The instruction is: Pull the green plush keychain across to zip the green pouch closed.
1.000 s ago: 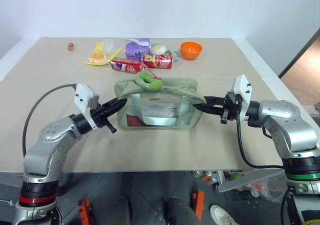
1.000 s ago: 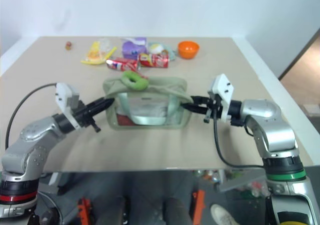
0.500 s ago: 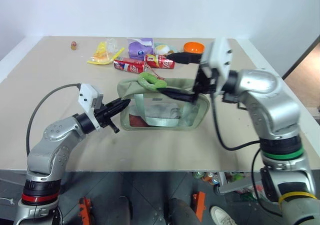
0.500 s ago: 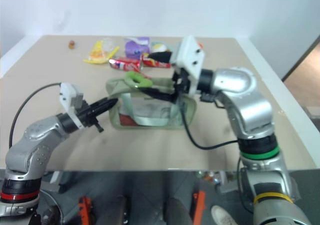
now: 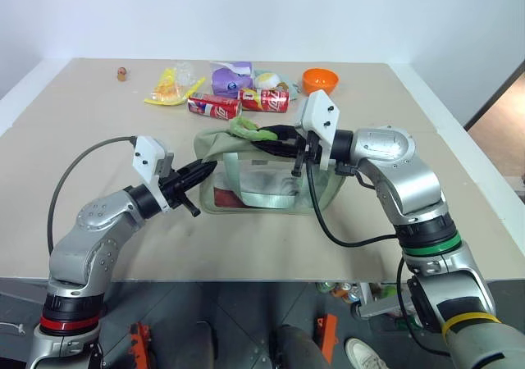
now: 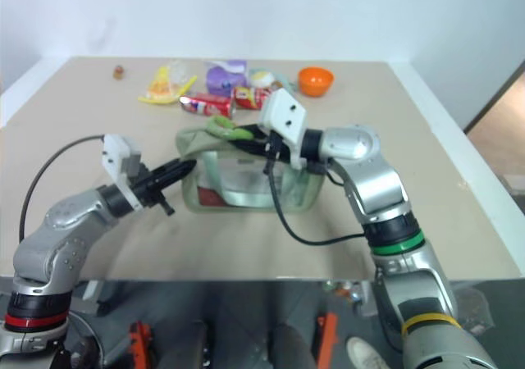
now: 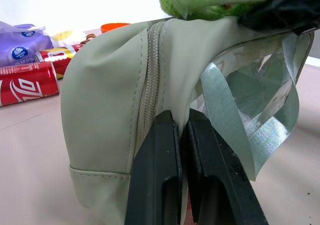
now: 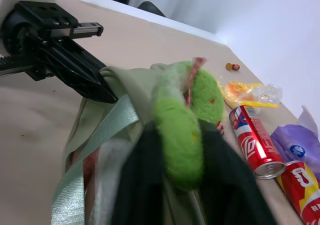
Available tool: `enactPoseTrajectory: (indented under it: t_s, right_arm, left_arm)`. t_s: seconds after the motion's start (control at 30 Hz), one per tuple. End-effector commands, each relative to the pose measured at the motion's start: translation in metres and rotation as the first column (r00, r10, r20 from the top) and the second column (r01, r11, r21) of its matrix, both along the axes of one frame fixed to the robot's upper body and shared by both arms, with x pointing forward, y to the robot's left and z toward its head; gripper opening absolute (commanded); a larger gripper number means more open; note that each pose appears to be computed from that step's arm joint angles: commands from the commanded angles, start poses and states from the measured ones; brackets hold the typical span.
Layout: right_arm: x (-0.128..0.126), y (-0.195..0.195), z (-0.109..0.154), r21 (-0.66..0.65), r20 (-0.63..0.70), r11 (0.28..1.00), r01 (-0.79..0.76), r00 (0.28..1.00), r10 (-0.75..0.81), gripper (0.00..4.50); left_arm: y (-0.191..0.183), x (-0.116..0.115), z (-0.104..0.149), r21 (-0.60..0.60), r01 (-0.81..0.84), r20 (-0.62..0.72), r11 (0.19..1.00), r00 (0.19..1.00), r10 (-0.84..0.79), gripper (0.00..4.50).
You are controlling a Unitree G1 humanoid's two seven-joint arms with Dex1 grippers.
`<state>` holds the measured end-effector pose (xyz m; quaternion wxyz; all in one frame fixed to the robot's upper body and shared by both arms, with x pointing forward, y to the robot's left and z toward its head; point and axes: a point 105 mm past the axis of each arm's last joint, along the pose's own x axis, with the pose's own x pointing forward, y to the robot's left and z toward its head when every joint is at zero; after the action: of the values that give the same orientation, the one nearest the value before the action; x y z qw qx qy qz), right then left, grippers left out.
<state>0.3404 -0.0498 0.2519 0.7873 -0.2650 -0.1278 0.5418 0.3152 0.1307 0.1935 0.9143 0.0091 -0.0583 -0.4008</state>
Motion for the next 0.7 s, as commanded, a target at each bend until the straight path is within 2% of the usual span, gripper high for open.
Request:
enactPoseTrajectory:
  t_s: [0.03, 0.17, 0.27, 0.47, 0.7]
  right_arm:
    - [-0.010, -0.009, 0.021, 0.040, 0.066, 0.999, -0.018, 0.998, 0.015, 0.04]
    - [-0.022, -0.018, 0.042, 0.108, 0.057, 0.993, -0.050, 0.997, 0.044, 0.04]
    - [-0.022, -0.034, 0.055, 0.135, 0.065, 0.990, -0.028, 0.998, 0.020, 0.04]
    - [-0.001, -0.091, 0.054, 0.087, 0.091, 0.981, 0.175, 0.979, -0.183, 0.04]
    - [0.009, -0.139, 0.051, 0.057, 0.120, 0.940, 0.336, 0.932, -0.341, 0.04]
  left_arm:
    - [-0.009, -0.006, 0.004, 0.005, 0.041, 0.015, 0.999, 0.999, -0.041, 0.00]
    - [-0.006, -0.002, 0.002, 0.009, 0.008, 0.006, 1.000, 1.000, -0.008, 0.00]
    - [-0.006, 0.002, 0.001, 0.011, -0.009, -0.001, 1.000, 1.000, 0.009, 0.00]
    - [-0.009, 0.006, 0.009, -0.014, -0.024, 0.008, 1.000, 1.000, 0.024, 0.00]
    - [-0.007, 0.011, 0.017, -0.048, -0.058, -0.001, 0.997, 0.998, 0.058, 0.00]
